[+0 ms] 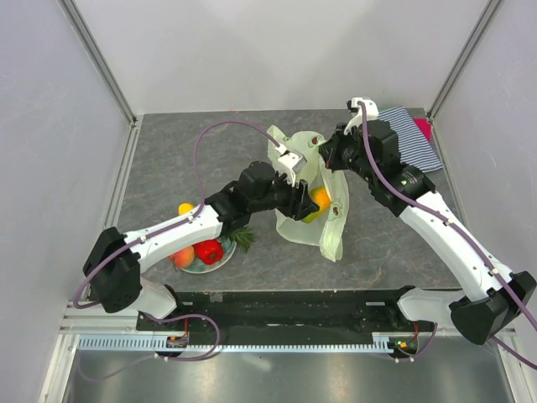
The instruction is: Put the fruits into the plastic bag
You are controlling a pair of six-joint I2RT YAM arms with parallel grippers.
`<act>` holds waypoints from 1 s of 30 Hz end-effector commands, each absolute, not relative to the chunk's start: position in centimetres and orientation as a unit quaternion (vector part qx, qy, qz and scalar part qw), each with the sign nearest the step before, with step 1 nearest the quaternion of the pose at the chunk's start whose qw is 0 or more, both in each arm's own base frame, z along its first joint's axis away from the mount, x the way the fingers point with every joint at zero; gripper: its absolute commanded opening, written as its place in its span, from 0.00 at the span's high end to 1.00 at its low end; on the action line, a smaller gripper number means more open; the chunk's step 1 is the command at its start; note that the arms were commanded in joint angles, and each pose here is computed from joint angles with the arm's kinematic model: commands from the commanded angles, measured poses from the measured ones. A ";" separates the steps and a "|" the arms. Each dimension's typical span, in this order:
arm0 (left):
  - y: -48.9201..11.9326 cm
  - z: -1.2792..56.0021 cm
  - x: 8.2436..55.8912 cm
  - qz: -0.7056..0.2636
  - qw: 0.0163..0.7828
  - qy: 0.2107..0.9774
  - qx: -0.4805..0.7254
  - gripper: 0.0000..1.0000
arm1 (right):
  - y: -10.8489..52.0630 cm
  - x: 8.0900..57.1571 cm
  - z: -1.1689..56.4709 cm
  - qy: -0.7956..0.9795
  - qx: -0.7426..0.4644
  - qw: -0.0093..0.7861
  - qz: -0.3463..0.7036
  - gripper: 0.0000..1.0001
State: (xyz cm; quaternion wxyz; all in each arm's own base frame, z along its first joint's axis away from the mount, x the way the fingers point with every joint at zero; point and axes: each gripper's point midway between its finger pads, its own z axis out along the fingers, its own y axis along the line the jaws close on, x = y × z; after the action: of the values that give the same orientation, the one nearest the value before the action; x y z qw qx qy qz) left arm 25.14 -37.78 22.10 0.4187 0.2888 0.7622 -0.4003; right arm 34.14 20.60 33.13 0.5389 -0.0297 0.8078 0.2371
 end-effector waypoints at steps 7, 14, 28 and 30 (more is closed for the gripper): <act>-38.8 23.5 29.9 -0.318 0.520 0.772 0.183 0.81 | 21.3 34.1 33.8 0.794 -0.011 0.543 0.273 1.00; -38.1 20.5 32.8 -0.244 0.542 0.796 0.109 0.78 | 21.4 34.1 33.2 0.798 -0.003 0.536 0.274 1.00; -39.9 15.6 32.8 -0.246 0.503 0.820 0.119 0.56 | 21.0 34.1 31.0 0.811 0.005 0.524 0.259 1.00; -40.0 15.5 32.7 -0.250 0.500 0.820 0.123 0.47 | 20.8 34.3 30.6 0.814 0.008 0.523 0.253 1.00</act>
State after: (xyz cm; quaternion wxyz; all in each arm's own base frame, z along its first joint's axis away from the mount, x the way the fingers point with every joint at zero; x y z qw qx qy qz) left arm 31.94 -38.63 13.08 0.4760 0.1497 0.8392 -0.2163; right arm 33.88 21.14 29.85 0.5069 -0.0042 0.8241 0.2530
